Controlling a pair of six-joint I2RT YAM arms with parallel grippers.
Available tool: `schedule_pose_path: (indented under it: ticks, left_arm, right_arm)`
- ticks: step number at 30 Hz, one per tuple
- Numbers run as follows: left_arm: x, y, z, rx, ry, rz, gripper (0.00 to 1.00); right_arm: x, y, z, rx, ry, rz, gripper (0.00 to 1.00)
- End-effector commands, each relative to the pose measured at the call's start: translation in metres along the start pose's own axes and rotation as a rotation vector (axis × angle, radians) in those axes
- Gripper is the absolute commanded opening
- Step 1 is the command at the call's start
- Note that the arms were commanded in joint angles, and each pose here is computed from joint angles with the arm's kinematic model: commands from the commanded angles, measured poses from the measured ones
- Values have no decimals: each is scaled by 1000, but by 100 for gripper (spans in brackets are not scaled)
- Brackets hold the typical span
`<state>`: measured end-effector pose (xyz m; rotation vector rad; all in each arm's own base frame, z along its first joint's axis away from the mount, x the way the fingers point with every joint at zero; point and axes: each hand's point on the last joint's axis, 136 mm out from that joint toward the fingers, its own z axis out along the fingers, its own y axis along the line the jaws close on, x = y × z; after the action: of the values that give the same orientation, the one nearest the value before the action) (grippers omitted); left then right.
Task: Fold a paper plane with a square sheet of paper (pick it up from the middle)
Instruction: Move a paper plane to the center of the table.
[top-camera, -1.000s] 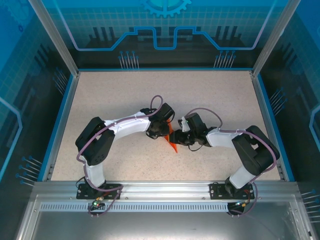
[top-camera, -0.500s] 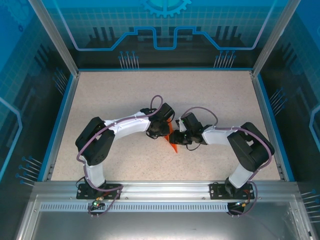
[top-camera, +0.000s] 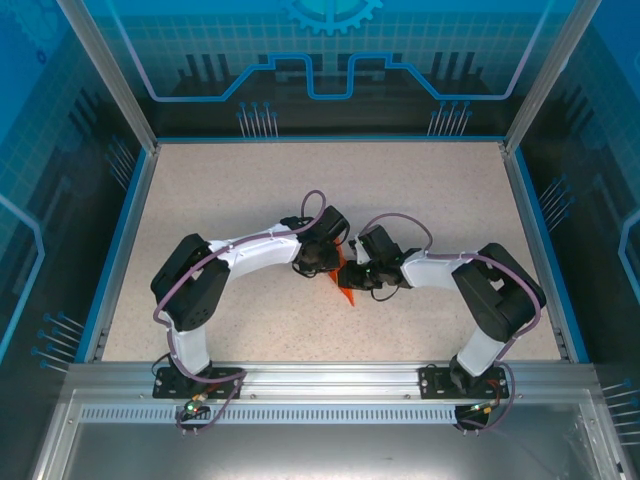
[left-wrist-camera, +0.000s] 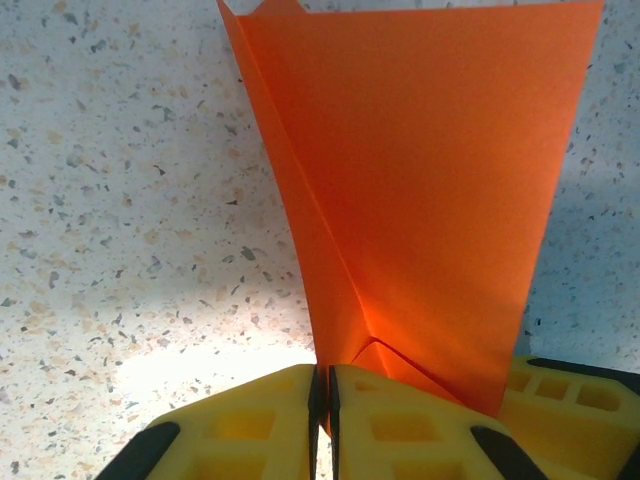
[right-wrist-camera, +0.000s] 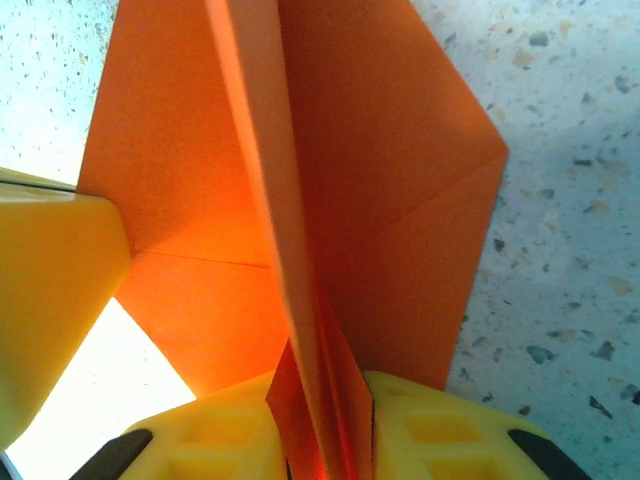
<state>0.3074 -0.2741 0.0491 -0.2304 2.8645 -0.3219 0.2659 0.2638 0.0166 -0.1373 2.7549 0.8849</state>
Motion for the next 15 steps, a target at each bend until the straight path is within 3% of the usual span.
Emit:
schedule_pose_path:
  ticks: [1,10,15]
  left_arm:
    - [2,-1,-4,27,9,5,14]
    - [2,-4,-7,54,2,4,16]
    - [-2,-11,-18,103,-21,3,20]
  right_arm:
    - [3,2,4,20,25,-29,24]
    - [4,0,6,39,28,-35,20]
    - [0,6,-3,43,17,-50,11]
